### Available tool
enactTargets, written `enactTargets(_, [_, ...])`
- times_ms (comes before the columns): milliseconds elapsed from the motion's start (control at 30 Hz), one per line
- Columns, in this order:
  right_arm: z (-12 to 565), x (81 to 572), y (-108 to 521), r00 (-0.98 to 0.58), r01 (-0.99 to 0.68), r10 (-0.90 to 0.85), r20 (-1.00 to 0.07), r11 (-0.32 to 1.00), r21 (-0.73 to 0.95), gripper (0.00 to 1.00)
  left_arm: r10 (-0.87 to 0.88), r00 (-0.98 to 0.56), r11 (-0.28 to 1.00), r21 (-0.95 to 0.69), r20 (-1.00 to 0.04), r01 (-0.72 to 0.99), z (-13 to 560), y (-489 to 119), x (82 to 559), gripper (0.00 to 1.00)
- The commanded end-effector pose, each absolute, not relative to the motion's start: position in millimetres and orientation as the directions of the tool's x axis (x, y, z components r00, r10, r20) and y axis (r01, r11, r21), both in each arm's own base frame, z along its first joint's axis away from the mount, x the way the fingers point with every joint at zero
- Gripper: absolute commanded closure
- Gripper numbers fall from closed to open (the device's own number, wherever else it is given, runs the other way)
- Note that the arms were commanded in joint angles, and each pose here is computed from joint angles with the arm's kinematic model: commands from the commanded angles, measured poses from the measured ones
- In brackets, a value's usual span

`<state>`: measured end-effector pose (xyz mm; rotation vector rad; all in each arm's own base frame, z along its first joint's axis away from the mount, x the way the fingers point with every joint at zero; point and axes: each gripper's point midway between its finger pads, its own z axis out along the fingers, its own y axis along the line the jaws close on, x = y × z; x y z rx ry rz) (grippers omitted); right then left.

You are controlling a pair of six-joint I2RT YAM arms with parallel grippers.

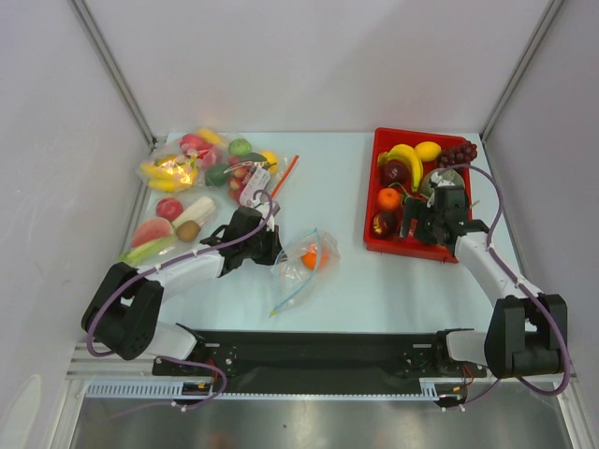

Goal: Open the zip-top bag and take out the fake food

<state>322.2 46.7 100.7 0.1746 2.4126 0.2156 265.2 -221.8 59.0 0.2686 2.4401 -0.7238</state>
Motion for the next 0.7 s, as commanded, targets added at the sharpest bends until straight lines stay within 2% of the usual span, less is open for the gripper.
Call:
enactTargets(0, [123,326,41,-0.716,0.072,0.175,-0.676,0.981,0.178,0.05,0.032,-0.785,0.818,-0.435,-0.619,0.377,74,-225,275,1.0])
enactTargets(100, [128,325,37,-0.711,0.086,0.177,-0.681,0.982,0.165,0.0,0.03,-0.781,0.815,-0.437,-0.623,0.38,76,-225,275,1.0])
enactTargets(233, [138,325,33,-0.695,0.102,0.18,-0.696,0.983,0.153,0.0,0.032,-0.78,0.814,-0.437,-0.624,0.383,77,-225,273,1.0])
enactTargets(467, [192,319,23,-0.6,0.116,0.162,-0.783,0.987,0.115,0.0,0.026,-0.772,0.81,-0.439,-0.636,0.389,83,-226,274,1.0])
enactTargets(600, [232,312,41,-0.527,0.032,0.145,-0.838,0.988,0.151,0.02,0.024,-0.768,0.806,-0.442,-0.64,0.393,86,-226,275,1.0])
enactTargets(667, [249,308,66,-0.504,-0.07,0.126,-0.855,0.98,0.185,0.04,0.024,-0.766,0.804,-0.443,-0.643,0.397,88,-227,274,1.0])
